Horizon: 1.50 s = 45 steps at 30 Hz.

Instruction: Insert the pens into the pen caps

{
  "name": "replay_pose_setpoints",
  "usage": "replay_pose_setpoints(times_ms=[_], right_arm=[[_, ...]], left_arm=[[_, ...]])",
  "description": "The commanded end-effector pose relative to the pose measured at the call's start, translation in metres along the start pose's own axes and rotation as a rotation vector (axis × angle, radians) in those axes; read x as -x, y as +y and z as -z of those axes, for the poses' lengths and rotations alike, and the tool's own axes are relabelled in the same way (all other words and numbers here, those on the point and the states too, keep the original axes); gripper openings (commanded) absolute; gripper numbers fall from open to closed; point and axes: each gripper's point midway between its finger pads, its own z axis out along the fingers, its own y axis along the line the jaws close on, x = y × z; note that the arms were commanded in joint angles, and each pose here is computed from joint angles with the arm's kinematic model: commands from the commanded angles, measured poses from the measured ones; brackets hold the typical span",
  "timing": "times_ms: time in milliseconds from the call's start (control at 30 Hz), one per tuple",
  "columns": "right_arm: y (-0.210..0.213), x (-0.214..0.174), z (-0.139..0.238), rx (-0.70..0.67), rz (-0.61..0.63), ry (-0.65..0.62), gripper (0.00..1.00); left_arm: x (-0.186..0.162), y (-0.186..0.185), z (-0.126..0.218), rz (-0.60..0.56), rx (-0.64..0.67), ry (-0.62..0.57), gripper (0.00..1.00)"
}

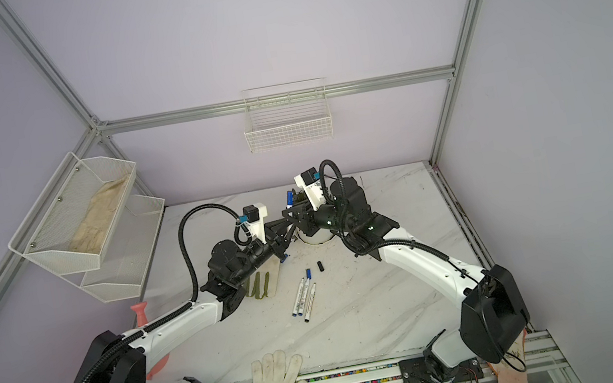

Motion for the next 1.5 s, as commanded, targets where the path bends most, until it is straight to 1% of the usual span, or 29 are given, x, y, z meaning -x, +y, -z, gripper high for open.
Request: replay_pose_setpoints(times_ms=[0, 67, 100, 167, 200, 233, 267, 367, 467, 500, 567, 667, 733, 800, 867, 933, 1067, 1133, 1200, 1333, 1467], right_arm=[[0.006, 0.001, 0.004, 0.013, 0.011, -0.016, 0.08], [0.006, 0.005, 0.004, 0.011, 0.015, -0.024, 0.05], [0.005, 0.006, 0.004, 0.009, 0.014, -0.026, 0.03], [0.003, 0.009, 0.006, -0.001, 0.011, -0.033, 0.03], [0.001, 0.01, 0.007, -0.011, 0.005, -0.038, 0.02], [-0.001, 0.011, 0.008, -0.016, 0.002, -0.039, 0.02], [-0.004, 0.012, 0.009, -0.028, -0.006, -0.043, 0.01], [-0.012, 0.02, 0.016, -0.072, -0.023, -0.063, 0.01], [-0.029, 0.036, 0.036, -0.154, -0.022, -0.1, 0.01], [-0.037, 0.044, 0.047, -0.193, -0.022, -0.12, 0.01], [-0.057, 0.054, 0.066, -0.279, -0.035, -0.144, 0.01], [-0.098, 0.059, 0.094, -0.46, -0.071, -0.161, 0.02], [-0.134, 0.048, 0.109, -0.604, -0.115, -0.137, 0.02], [-0.175, 0.025, 0.123, -0.744, -0.182, -0.082, 0.02], [-0.216, -0.005, 0.127, -0.859, -0.241, 0.001, 0.03], [-0.244, -0.027, 0.129, -0.941, -0.261, 0.068, 0.03], [-0.29, -0.065, 0.123, -1.034, -0.272, 0.179, 0.03], [-0.308, -0.079, 0.121, -1.079, -0.273, 0.218, 0.03], [-0.326, -0.094, 0.116, -1.112, -0.268, 0.265, 0.03], [-0.348, -0.116, 0.104, -1.125, -0.275, 0.327, 0.03], [-0.362, -0.136, 0.093, -1.111, -0.292, 0.379, 0.04]], left_arm=[[0.004, 0.0, 0.001, 0.014, -0.001, -0.055, 0.0], [0.003, 0.002, 0.0, 0.017, 0.002, -0.053, 0.0], [0.002, 0.002, 0.0, 0.021, 0.001, -0.051, 0.03], [-0.003, 0.003, 0.0, 0.032, 0.006, -0.032, 0.18], [-0.005, 0.003, 0.0, 0.036, 0.0, -0.021, 0.44], [-0.008, 0.001, -0.001, 0.039, -0.008, -0.006, 0.81], [-0.011, 0.0, -0.001, 0.043, -0.015, 0.014, 1.0], [-0.023, -0.001, -0.002, 0.064, -0.019, 0.088, 1.0], [-0.04, 0.007, 0.007, 0.077, 0.023, 0.144, 1.0], [-0.033, 0.006, 0.014, 0.074, 0.04, 0.14, 1.0], [-0.046, 0.017, 0.023, 0.088, 0.109, 0.201, 1.0], [-0.071, 0.042, 0.04, 0.098, 0.271, 0.313, 1.0], [-0.082, 0.058, 0.054, 0.105, 0.369, 0.341, 1.0], [-0.092, 0.069, 0.065, 0.11, 0.442, 0.359, 1.0], [-0.102, 0.077, 0.072, 0.121, 0.49, 0.402, 1.0], [-0.115, 0.079, 0.073, 0.124, 0.5, 0.463, 1.0], [-0.14, 0.084, 0.076, 0.165, 0.533, 0.583, 1.0], [-0.146, 0.084, 0.078, 0.172, 0.537, 0.615, 1.0], [-0.164, 0.089, 0.082, 0.182, 0.559, 0.668, 1.0], [-0.171, 0.089, 0.086, 0.183, 0.557, 0.694, 1.0], [-0.174, 0.089, 0.088, 0.181, 0.558, 0.708, 1.0]])
